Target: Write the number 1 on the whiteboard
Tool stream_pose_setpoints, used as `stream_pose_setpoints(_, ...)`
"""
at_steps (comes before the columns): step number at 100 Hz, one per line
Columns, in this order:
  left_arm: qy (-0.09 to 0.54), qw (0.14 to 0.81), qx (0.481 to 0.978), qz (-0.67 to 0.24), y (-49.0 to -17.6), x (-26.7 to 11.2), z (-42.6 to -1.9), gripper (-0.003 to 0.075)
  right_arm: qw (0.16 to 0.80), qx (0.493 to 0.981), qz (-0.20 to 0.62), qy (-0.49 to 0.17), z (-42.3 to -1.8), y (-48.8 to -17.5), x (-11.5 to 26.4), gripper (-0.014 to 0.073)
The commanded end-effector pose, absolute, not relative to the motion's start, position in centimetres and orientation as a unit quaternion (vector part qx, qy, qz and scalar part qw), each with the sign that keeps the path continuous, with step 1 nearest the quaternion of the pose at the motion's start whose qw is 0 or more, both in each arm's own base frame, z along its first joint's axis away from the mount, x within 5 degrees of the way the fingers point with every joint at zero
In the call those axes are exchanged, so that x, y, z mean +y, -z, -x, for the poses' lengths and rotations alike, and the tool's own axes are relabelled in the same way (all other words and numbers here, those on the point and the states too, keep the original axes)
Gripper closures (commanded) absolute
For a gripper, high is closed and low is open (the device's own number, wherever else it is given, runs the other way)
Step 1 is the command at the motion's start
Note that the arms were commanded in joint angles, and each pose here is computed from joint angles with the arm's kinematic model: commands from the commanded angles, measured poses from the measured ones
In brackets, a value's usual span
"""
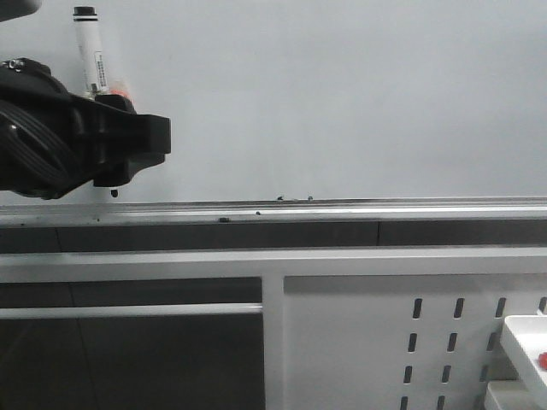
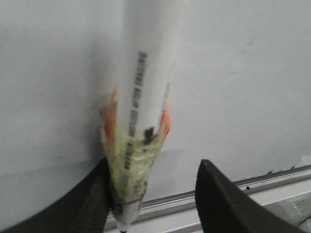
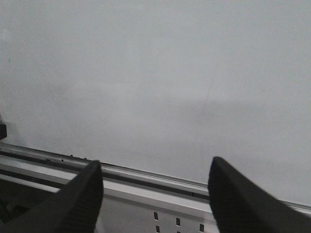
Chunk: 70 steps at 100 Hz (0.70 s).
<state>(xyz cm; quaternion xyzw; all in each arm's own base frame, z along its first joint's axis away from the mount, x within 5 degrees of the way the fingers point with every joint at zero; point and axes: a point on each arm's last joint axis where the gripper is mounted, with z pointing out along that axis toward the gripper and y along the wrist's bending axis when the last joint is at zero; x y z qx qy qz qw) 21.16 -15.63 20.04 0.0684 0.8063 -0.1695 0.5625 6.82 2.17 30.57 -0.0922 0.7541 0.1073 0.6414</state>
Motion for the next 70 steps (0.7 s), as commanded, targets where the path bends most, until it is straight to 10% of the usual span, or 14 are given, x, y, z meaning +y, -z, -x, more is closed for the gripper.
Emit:
stream_pose_setpoints(1, 0.178, 0.639, 0.747, -0.044, -22.7, -15.6, -21.9, 0.0444, 0.676, 0.724, 0.089, -0.100, -7.0, -32.3, 2.0, 0.0173)
stream_pose_setpoints(30, 0.177, 0.629, 0.755, -0.049, -22.4, -15.7, -21.9, 0.0738, 0.675, 0.725, 0.085, -0.109, -6.9, -32.3, 2.1, 0.0173)
stream_pose_setpoints(48, 0.181, 0.633, 0.749, -0.068, -22.9, -15.8, -21.6, 0.0740, 0.657, 0.732, 0.130, -0.125, -6.6, -32.0, 2.7, 0.0188)
stream_pose_setpoints(70, 0.179, 0.623, 0.687, -0.330, -25.8, -17.0, -18.2, 0.0740, 0.624, 0.695, 0.321, -0.157, -5.2, -33.8, 4.8, 0.0204)
